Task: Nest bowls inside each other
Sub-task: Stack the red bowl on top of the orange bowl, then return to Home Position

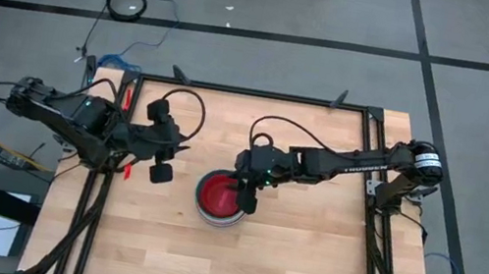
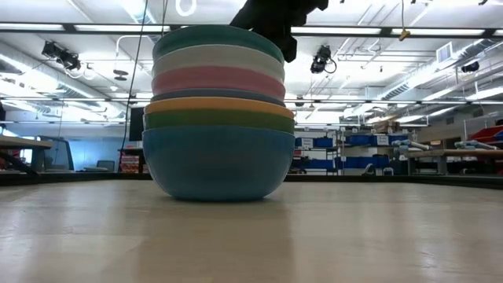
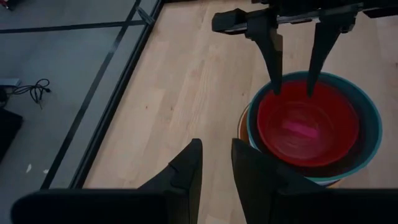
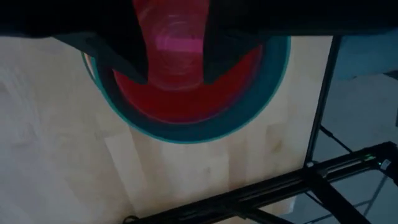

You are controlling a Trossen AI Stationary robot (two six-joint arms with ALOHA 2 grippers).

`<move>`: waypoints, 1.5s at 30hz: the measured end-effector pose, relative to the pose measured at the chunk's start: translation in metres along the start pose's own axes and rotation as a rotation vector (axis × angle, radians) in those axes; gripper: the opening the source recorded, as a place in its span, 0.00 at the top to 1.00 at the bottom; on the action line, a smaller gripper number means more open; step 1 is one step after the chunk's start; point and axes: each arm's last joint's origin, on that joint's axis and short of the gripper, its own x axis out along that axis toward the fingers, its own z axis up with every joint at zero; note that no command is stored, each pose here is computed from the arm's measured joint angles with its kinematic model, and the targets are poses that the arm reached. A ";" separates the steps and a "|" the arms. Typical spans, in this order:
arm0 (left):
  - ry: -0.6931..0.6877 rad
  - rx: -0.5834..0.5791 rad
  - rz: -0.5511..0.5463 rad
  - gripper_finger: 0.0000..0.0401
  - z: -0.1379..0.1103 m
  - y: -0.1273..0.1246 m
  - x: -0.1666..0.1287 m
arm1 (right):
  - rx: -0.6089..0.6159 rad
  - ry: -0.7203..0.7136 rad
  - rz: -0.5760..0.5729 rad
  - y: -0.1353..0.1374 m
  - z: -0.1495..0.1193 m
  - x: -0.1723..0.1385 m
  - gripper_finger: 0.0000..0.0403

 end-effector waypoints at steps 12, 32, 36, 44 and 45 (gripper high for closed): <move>0.020 0.012 -0.001 0.76 -0.002 0.000 0.000 | -0.114 -0.069 0.037 0.008 0.005 -0.003 0.56; -0.763 -0.028 -0.237 0.76 -0.032 0.065 -0.099 | -0.573 -0.636 0.116 0.007 0.007 -0.301 0.56; -0.918 -0.076 -0.187 0.76 -0.054 0.066 -0.090 | -0.569 -0.696 0.117 0.003 0.001 -0.318 0.56; -0.950 -0.063 -0.088 0.76 -0.082 0.063 -0.064 | -0.578 -0.641 0.058 -0.012 0.018 -0.288 0.56; -0.946 -0.067 -0.063 0.76 -0.083 0.065 -0.064 | -0.579 -0.635 0.060 -0.016 0.020 -0.286 0.56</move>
